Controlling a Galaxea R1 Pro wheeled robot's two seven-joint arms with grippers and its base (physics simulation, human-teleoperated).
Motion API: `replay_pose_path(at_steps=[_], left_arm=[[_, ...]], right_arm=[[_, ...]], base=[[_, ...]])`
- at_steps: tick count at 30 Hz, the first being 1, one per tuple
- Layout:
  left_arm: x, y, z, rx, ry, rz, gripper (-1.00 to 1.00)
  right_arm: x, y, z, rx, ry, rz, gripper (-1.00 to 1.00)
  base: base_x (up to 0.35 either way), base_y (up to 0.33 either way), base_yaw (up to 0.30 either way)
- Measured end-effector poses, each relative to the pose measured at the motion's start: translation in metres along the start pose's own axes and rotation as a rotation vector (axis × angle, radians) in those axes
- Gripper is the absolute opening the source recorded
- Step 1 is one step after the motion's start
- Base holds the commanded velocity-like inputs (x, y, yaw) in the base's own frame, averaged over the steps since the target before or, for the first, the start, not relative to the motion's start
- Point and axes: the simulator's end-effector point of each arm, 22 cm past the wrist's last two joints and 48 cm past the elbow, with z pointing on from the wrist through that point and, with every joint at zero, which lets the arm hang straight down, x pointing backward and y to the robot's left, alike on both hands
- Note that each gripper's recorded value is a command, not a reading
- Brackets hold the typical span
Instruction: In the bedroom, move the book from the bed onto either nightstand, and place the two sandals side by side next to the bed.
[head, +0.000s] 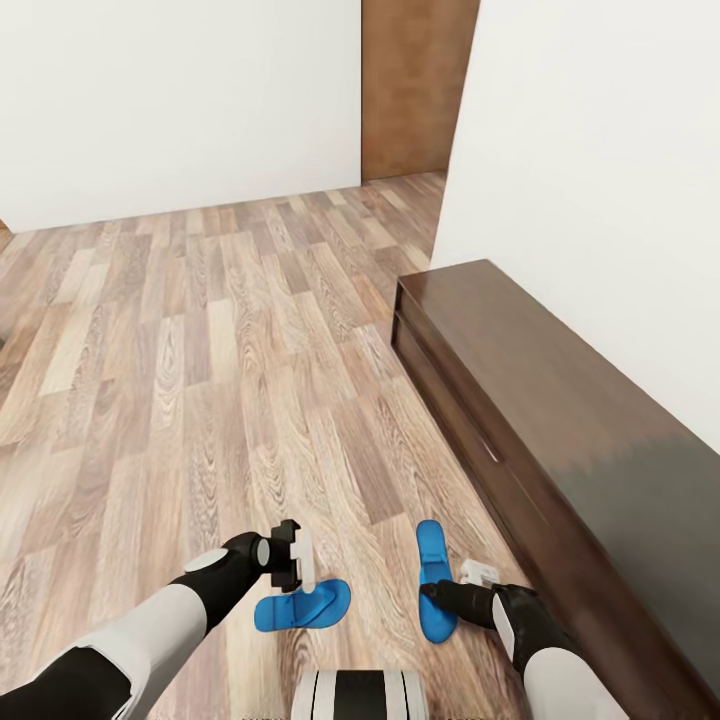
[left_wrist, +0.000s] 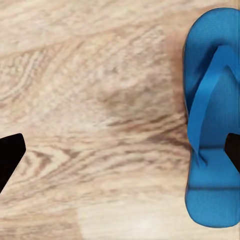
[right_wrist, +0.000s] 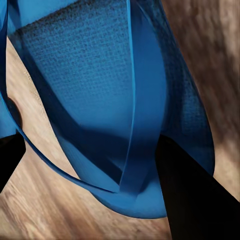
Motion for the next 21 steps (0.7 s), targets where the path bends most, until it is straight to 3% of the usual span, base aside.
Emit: replay_pose_path(at_steps=[9,21], left_arm=[[-0.001,-0.005,0.013,0.012,-0.012,-0.010,1.00],[-0.013,-0.009,0.029,0.022,-0.083,-0.099,1.00]], right_arm=[[0.015,-0.007,0.012,0.005,0.033,0.014,-1.00],[0.035,-0.018,0.027,0.014,0.078,0.032,-1.00]], base=[[0.000,0.000,0.000],[0.000,0.000,0.000]])
